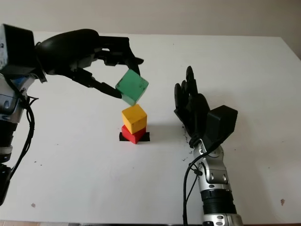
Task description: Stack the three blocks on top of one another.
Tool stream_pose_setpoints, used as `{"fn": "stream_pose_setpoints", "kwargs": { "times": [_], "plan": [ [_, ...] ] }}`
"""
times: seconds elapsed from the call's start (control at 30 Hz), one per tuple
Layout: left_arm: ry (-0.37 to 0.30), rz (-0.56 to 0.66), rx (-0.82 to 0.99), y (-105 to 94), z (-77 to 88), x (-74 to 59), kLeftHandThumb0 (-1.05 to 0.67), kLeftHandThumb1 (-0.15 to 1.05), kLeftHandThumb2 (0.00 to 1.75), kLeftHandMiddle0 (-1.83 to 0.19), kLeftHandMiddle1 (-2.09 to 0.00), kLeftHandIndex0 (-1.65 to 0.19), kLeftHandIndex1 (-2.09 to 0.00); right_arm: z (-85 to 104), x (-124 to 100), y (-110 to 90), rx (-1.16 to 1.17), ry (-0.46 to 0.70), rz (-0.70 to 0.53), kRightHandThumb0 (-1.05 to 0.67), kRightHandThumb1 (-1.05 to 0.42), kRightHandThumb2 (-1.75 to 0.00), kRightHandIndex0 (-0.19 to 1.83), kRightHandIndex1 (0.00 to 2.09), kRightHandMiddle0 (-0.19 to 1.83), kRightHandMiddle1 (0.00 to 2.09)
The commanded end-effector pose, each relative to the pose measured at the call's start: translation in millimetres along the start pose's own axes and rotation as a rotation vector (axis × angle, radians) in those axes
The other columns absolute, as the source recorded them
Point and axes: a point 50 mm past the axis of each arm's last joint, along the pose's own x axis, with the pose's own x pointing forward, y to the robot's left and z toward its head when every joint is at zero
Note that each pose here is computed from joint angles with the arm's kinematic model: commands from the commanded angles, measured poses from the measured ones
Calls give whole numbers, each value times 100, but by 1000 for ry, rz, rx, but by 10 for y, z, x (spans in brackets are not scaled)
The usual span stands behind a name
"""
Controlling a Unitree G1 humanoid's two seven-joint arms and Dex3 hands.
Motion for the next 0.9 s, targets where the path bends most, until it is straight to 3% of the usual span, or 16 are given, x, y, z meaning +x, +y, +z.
{"fn": "stream_pose_setpoints", "kwargs": {
  "times": [0.0,0.2,0.87],
  "plan": [
    [-17,-10,38,42,78,48,-42,105,7,-31,-1,-32,-164,-14,-15,-6,-1,0,-4,-77,-105,-56,-19,0,-19,0],
    [44,-37,19,23,-1,100,-44,104,6,-28,-2,-34,-165,-20,-19,-5,8,-1,-5,-77,-105,-56,-19,0,-19,0],
    [68,-116,25,-119,-142,149,-46,105,10,-23,-3,-35,-167,-20,-27,-11,4,3,-5,-76,-105,-56,-19,0,-19,0]
  ]
}}
